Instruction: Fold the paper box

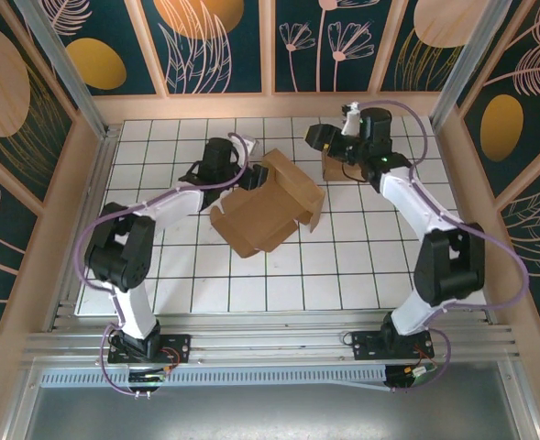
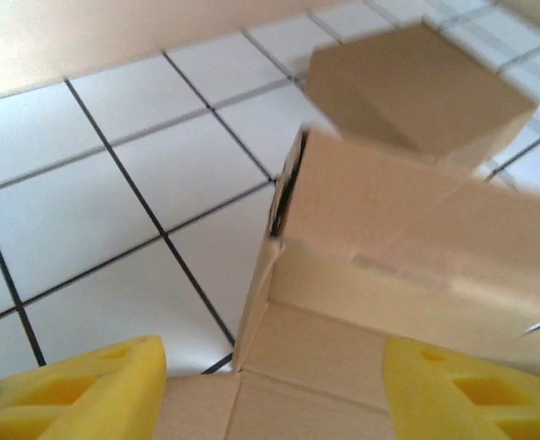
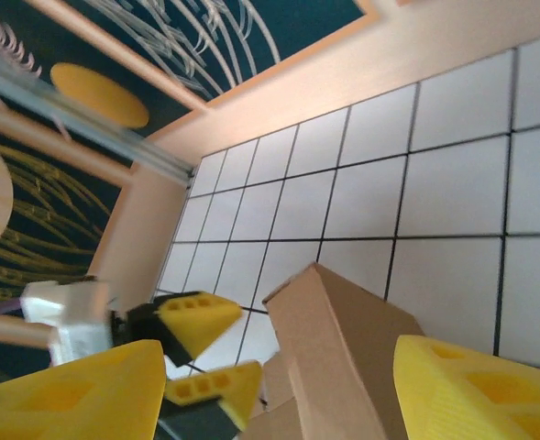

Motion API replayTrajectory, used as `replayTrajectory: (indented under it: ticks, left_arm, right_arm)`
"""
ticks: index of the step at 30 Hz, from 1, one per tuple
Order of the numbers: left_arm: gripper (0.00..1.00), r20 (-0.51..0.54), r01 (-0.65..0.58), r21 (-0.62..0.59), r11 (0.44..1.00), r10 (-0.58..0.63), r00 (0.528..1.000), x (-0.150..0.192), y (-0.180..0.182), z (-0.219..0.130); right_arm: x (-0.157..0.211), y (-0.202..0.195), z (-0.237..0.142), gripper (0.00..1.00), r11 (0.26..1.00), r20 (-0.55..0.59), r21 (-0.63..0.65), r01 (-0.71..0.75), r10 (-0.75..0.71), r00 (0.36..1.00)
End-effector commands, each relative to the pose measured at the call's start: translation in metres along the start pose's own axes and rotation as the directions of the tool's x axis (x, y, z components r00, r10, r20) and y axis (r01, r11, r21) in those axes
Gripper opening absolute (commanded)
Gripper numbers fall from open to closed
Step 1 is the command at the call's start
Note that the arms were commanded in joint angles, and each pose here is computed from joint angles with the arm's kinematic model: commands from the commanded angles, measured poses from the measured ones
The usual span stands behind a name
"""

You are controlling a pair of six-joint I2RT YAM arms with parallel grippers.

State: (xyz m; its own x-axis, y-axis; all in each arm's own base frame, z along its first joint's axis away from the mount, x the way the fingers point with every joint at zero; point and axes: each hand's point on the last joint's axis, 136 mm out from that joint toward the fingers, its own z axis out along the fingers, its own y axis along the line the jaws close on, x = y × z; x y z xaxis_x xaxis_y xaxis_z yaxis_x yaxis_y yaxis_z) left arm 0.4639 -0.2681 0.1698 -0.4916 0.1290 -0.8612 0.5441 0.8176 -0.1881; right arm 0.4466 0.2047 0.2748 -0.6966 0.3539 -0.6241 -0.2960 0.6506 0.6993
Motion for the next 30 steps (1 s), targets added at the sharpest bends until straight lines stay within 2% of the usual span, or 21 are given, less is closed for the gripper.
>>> replayTrajectory:
  ticks: [1,3,5,8,12,17,22,27,30]
  left_arm:
    - [0.68,0.028,0.262,-0.03,0.965,-0.261,0.965,-0.035,-0.001,-0.025]
    - [0.69,-0.047,0.308,0.001,0.951,-0.308,0.95,-0.037,-0.009,-0.019]
    - [0.71,-0.108,0.303,0.03,0.952,-0.299,0.948,-0.039,-0.016,-0.012]
    - [0.72,-0.141,0.279,0.037,0.959,-0.272,0.952,-0.04,-0.012,0.001]
    - [0.75,-0.161,0.307,0.065,0.949,-0.294,0.942,-0.044,0.001,0.016]
    - [0.78,-0.183,0.305,0.163,0.938,-0.276,0.944,-0.048,-0.001,0.029]
    - [0.79,-0.22,0.277,0.168,0.946,-0.238,0.946,-0.034,0.003,0.039]
    - [0.79,-0.266,0.253,0.288,0.924,-0.177,0.948,-0.022,-0.014,0.041]
    - [0.74,-0.27,0.248,0.331,0.91,-0.161,0.949,-0.021,-0.021,0.041]
  right_arm:
    - [0.024,0.011,-0.031,0.66,0.981,0.014,0.087,-0.172,0.171,0.985]
    - [0.045,0.017,-0.047,0.64,0.961,0.03,0.16,-0.223,0.221,0.975]
    - [0.067,0.02,-0.053,0.64,0.93,0.041,0.237,-0.282,0.28,0.959]
    - [0.09,0.015,-0.057,0.6,0.848,0.08,0.35,-0.398,0.397,0.915]
    - [0.096,-0.003,-0.051,0.59,0.761,0.157,0.461,-0.457,0.436,0.886]
    - [0.096,-0.007,-0.024,0.58,0.749,0.14,0.477,-0.459,0.451,0.881]
    - [0.105,-0.025,-0.007,0.6,0.704,0.169,0.507,-0.497,0.484,0.858]
    - [0.104,-0.031,0.009,0.57,0.726,0.169,0.491,-0.482,0.463,0.87]
    - [0.098,-0.034,0.016,0.53,0.741,0.189,0.477,-0.472,0.438,0.879]
